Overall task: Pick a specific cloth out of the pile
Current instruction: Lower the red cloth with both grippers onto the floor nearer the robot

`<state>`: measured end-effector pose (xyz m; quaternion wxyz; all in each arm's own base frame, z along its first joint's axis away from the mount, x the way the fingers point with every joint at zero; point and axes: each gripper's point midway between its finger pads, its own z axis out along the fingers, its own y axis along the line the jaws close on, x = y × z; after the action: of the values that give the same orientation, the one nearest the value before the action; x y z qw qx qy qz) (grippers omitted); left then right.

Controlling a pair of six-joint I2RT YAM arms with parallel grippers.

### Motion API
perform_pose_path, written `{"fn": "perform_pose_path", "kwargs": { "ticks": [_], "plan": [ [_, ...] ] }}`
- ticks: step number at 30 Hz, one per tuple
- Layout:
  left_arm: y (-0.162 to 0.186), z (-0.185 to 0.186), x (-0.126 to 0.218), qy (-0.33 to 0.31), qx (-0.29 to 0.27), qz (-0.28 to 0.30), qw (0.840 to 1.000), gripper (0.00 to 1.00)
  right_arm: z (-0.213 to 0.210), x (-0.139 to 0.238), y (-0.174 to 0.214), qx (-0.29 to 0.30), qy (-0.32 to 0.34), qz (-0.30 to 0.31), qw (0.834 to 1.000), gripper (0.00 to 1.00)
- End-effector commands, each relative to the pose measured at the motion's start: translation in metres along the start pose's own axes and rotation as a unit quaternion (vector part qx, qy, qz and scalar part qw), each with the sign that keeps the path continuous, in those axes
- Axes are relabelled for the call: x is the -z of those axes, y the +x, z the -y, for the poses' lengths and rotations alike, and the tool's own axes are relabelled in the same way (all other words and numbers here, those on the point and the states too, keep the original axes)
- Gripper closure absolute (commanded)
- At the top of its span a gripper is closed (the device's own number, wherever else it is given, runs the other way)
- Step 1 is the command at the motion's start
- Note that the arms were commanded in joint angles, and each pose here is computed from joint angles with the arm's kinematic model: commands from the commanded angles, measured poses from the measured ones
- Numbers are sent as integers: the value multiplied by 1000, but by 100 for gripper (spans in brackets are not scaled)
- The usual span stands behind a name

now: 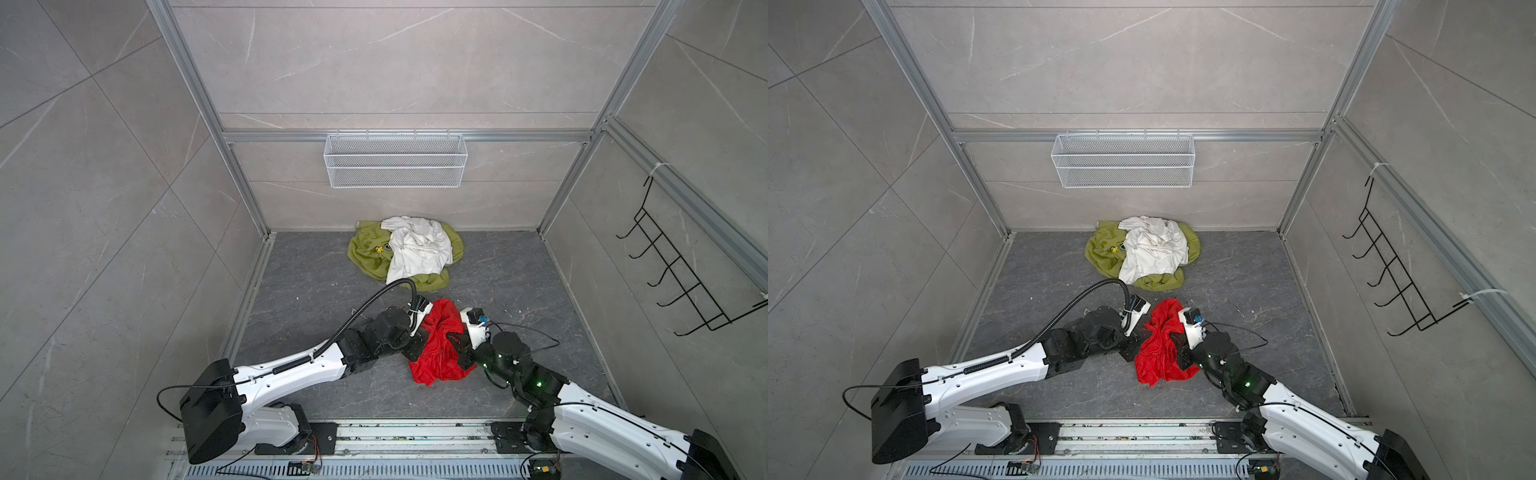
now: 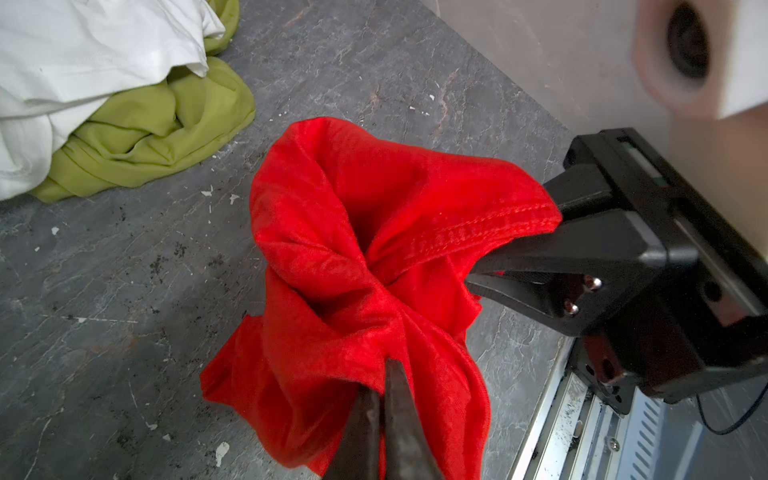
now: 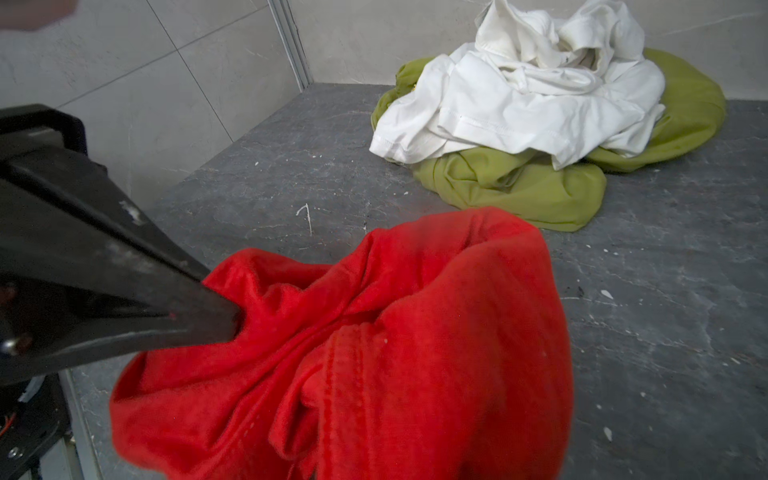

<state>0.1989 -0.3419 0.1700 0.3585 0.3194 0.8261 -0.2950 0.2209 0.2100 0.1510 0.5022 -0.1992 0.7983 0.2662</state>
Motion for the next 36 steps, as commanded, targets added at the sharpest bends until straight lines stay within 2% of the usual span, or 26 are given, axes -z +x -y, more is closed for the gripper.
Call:
{"fn": "perform_pose_path", "kwargs": {
  "ticks": [1,14,23,27,33,36],
  "plan": [
    [-6,2,-3,15,17,16,1000,100,3,-1,5,-15,7,6,1000,100],
    [26,-11,-14,5,40,1,999,100,12,-9,32,-28,20,-23,999,100],
    [41,-16,-21,1,43,-14,999,100,24,-10,53,-50,46,-39,997,95],
    [45,-17,-23,1,44,-18,999,100,26,-13,59,-57,50,-47,996,89],
    [46,-19,-22,-3,49,-15,999,100,31,-14,63,-68,71,-66,993,75],
    [44,-19,-20,-5,49,-12,999,94,32,-11,59,-70,74,-63,993,71]
  ]
}}
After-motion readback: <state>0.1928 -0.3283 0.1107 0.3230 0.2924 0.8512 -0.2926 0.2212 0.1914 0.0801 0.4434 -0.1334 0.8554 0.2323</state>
